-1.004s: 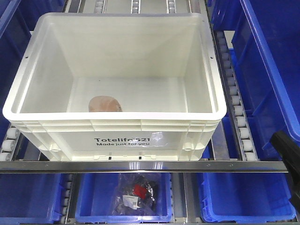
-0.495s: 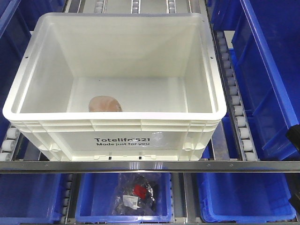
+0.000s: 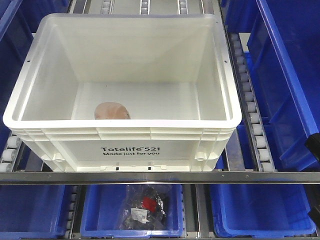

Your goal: Place moving items into box and shelve

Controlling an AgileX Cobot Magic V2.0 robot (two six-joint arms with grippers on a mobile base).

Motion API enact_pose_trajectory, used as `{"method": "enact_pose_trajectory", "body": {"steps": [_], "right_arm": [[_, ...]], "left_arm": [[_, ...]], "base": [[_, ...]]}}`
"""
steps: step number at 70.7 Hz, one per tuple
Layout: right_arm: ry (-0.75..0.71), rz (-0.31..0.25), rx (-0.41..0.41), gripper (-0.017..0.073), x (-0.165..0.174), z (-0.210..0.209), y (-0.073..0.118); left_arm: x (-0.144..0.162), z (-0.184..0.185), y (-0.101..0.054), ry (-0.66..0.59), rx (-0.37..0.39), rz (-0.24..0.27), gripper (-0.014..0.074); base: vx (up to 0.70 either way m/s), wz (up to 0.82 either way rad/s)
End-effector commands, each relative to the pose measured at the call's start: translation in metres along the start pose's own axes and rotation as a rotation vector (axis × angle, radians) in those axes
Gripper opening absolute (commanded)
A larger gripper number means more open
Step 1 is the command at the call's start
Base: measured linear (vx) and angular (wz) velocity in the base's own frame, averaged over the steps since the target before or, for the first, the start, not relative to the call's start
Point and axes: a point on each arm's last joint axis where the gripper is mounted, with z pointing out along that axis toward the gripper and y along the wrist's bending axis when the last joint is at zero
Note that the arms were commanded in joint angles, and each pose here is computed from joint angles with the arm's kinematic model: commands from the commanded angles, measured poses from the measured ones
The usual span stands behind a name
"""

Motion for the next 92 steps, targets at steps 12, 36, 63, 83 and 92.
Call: {"method": "enact_pose_trajectory", "body": {"steps": [12,36,63,83,92], "right_arm": [[-0.089,-0.005,0.01,-0.0015,-0.015,0.0,-0.001],[-0.088,-0.005,0.01,-0.0015,-0.015,0.0,-0.001],[-0.088,-0.005,0.01,-0.0015,-0.015,0.0,-0.001],[-0.083,-0.005,0.01,-0.0015,-0.015,0.0,-0.001],[-0.083,-0.005,0.01,-0.0015,-0.015,0.0,-0.001]], "left_arm": [[-0.024,-0.004,0.009,-0.192,-0.097,-0.021,-0.0028],[0.013,0.008,0.011,-0.183,-0.098,-0.05,-0.0028],[0.073,0.033,0.017,-0.222,-0.111,-0.089,-0.0028],[0.073,0.034,0.017,-0.221,-0.111,-0.089,-0.0028],[0.073,0.034,0.017,-0.221,-0.111,-0.089,-0.0028]], "base": [[0.0,0.0],[0.0,0.0],[0.0,0.0],[0.0,0.0],[0.0,0.0]]}}
